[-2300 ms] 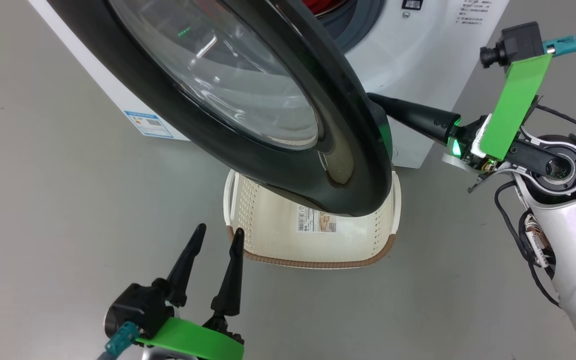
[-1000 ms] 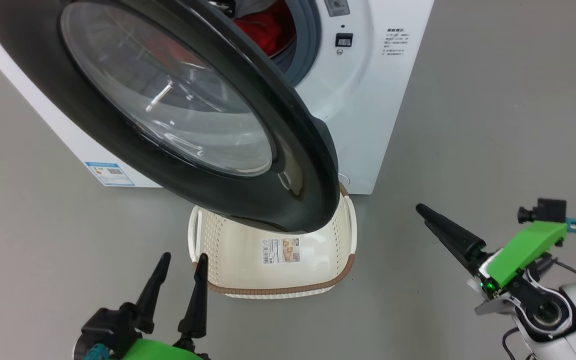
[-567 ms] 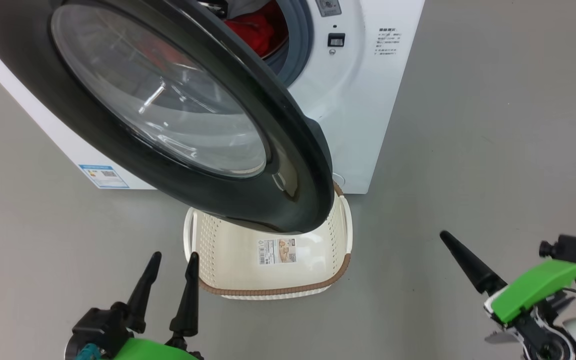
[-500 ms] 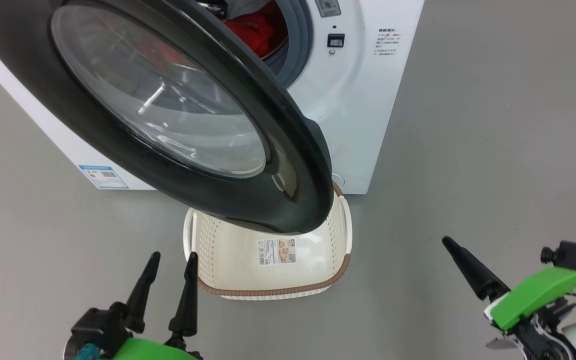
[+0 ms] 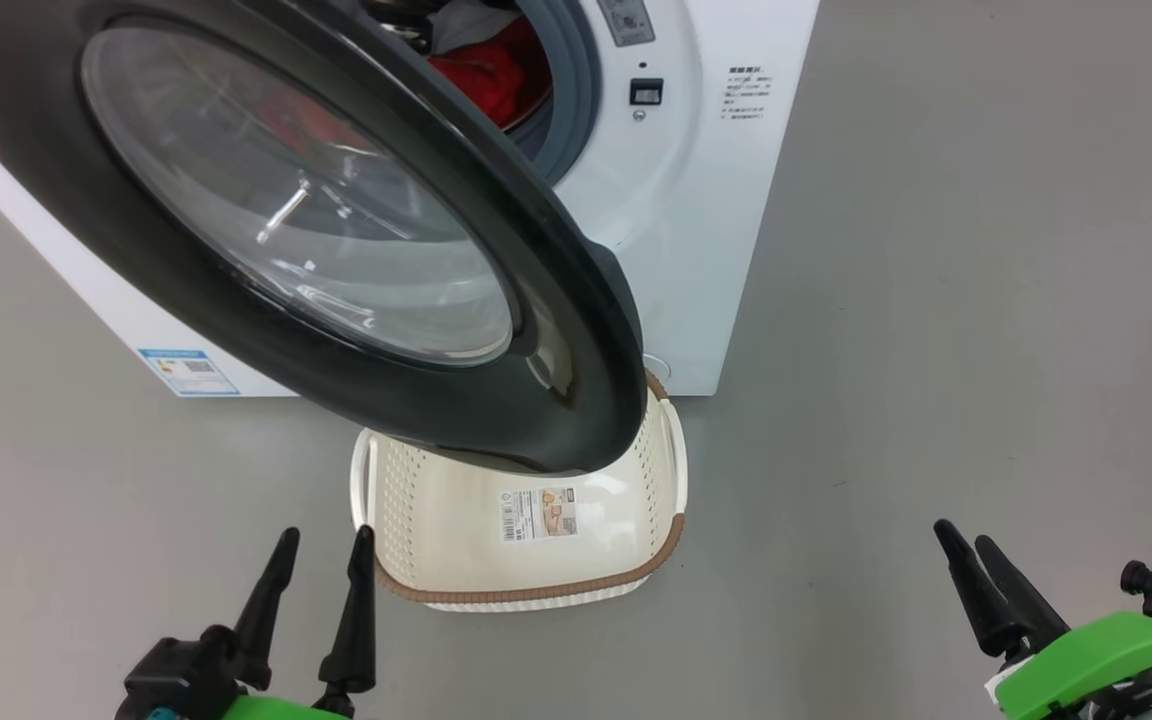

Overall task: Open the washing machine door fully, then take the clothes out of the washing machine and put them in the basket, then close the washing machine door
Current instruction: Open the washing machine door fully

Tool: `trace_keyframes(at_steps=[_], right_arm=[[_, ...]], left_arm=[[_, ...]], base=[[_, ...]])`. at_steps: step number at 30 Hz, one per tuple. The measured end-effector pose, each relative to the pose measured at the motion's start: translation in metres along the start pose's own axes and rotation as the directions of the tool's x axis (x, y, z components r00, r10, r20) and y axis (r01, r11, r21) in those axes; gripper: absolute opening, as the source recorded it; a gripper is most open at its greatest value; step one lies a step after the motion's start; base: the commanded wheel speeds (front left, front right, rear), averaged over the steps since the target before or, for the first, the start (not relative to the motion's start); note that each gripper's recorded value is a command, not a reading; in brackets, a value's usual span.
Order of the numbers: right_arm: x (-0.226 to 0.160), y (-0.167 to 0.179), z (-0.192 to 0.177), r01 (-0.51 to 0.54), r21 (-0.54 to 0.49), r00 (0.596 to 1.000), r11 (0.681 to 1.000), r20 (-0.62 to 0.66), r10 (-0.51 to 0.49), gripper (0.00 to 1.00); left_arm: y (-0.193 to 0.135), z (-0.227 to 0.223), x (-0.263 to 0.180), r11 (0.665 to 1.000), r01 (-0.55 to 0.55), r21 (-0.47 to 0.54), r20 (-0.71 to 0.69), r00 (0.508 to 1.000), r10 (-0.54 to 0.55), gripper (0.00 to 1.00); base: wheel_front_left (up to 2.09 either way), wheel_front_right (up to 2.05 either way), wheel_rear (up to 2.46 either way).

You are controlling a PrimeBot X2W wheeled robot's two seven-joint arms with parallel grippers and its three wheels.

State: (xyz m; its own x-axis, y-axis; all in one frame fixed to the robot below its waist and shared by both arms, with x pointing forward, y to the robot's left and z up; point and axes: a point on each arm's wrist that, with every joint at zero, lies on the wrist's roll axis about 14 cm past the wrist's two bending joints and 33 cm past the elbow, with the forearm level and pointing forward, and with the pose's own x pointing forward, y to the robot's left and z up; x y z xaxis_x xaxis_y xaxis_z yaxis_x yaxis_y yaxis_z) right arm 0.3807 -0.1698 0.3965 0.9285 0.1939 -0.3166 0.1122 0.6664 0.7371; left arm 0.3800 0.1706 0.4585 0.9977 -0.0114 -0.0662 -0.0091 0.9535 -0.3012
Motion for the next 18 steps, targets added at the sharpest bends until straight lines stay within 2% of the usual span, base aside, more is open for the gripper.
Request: trace_keyframes(at_steps=[5, 9, 14, 18], right_arm=[[-0.006, -0.01, 0.0, 0.014, -0.114, 1.0, 0.993, -0.002, -0.015, 1.0], [-0.005, -0.012, 0.022, 0.025, -0.202, 0.997, 0.979, 0.073, -0.011, 1.0], [-0.003, -0.003, 0.037, 0.028, -0.334, 0.99, 0.942, 0.141, 0.021, 1.0], [-0.011, -0.009, 0.037, 0.064, -0.421, 0.987, 0.905, 0.162, 0.005, 1.0]], left_arm=[[-0.001, 0.0, 0.002, 1.0, 0.004, -0.001, 0.001, 1.0, -0.004, 1.0], [-0.001, 0.0, 0.004, 1.0, 0.004, 0.005, 0.0, 1.0, -0.004, 1.0], [0.0, 0.0, 0.004, 1.0, 0.003, 0.006, 0.0, 1.0, -0.003, 1.0], [0.001, 0.001, 0.004, 1.0, -0.002, 0.008, 0.003, 1.0, 0.002, 1.0]], base=[[0.0, 0.0, 0.0], [0.0, 0.0, 0.0], [0.0, 0.0, 0.0], [0.0, 0.0, 0.0]])
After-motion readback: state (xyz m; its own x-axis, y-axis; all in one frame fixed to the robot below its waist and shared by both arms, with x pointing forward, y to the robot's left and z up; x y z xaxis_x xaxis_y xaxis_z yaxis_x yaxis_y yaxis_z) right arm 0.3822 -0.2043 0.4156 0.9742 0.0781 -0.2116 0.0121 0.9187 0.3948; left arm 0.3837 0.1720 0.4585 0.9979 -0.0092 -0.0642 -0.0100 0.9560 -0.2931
